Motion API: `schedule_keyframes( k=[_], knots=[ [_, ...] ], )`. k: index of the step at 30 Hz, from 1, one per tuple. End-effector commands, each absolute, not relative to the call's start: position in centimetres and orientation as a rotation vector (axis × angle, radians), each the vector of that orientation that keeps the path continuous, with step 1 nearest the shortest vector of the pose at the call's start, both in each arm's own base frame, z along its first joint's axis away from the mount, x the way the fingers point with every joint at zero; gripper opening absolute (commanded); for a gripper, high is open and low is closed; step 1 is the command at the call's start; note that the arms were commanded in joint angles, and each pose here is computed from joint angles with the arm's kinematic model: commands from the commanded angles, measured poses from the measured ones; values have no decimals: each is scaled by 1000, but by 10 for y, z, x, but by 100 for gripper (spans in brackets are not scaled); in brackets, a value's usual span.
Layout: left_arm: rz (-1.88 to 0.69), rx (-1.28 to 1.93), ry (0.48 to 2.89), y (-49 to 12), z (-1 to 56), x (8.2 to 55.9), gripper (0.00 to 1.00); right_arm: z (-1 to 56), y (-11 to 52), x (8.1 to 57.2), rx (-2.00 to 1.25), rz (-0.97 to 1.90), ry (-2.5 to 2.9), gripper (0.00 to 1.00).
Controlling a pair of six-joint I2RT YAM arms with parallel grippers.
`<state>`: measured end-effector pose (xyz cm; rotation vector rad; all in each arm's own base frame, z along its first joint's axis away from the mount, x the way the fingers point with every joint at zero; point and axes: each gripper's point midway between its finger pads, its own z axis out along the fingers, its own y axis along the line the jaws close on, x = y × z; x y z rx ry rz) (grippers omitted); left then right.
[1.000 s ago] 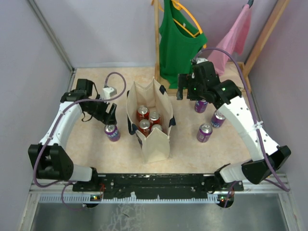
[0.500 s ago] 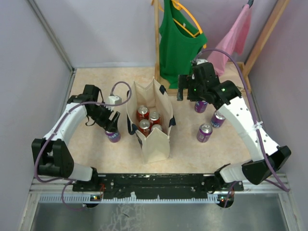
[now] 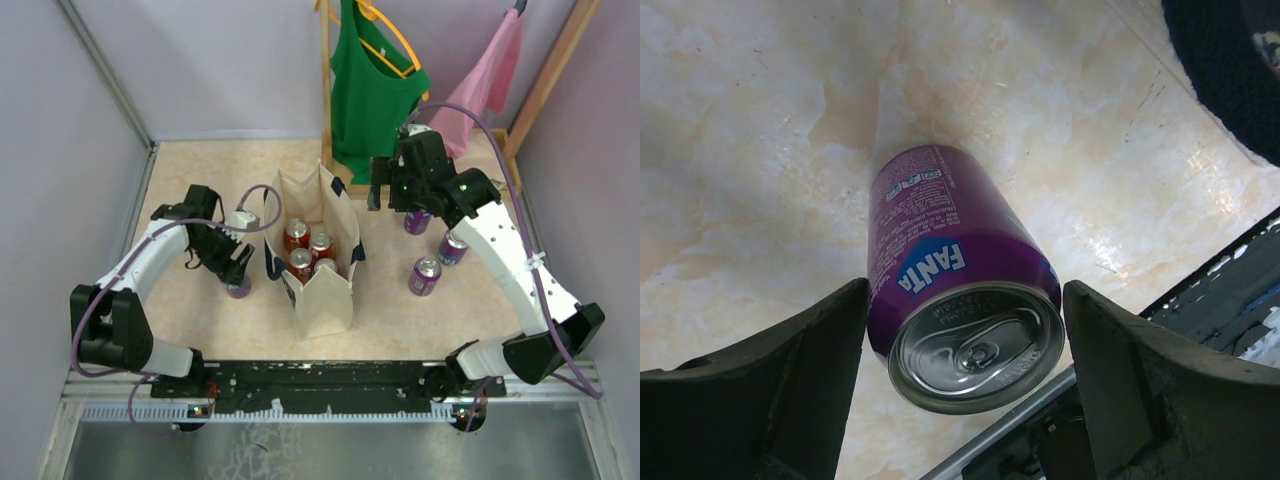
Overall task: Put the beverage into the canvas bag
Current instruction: Pick up the drink from the center of the board, then place the drink in the canvas bag.
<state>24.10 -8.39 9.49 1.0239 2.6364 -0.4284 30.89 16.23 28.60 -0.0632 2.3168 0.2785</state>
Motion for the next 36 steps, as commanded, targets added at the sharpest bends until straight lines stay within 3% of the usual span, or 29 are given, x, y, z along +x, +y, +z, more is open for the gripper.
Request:
schedule_keyframes(
  k=[1, 3, 6, 7, 16, 26, 29, 36],
  knots=[
    [-361, 1036, 2644, -80, 90, 239, 78, 303, 159, 311, -44, 297, 2245, 99],
    [-352, 1028, 2646, -80, 89, 240, 57, 303, 158, 311, -43, 296, 2244, 99],
    [-331, 1010, 2643, -79, 93, 244, 5, 302, 158, 310, -41, 299, 2244, 99],
    [-314, 999, 2637, -78, 96, 247, 0, 301, 158, 310, -41, 297, 2246, 99],
    [-54, 725, 2345, -46, 190, 321, 0, 303, 158, 311, -50, 296, 2233, 99],
    [-204, 515, 1895, -79, 382, 430, 0, 304, 158, 312, -76, 289, 2220, 99],
    [-289, 590, 1791, -110, 419, 440, 0, 304, 157, 311, -75, 291, 2218, 99],
    [-454, 868, 1699, -214, 423, 402, 0, 303, 152, 304, -42, 294, 2217, 99]
  ],
)
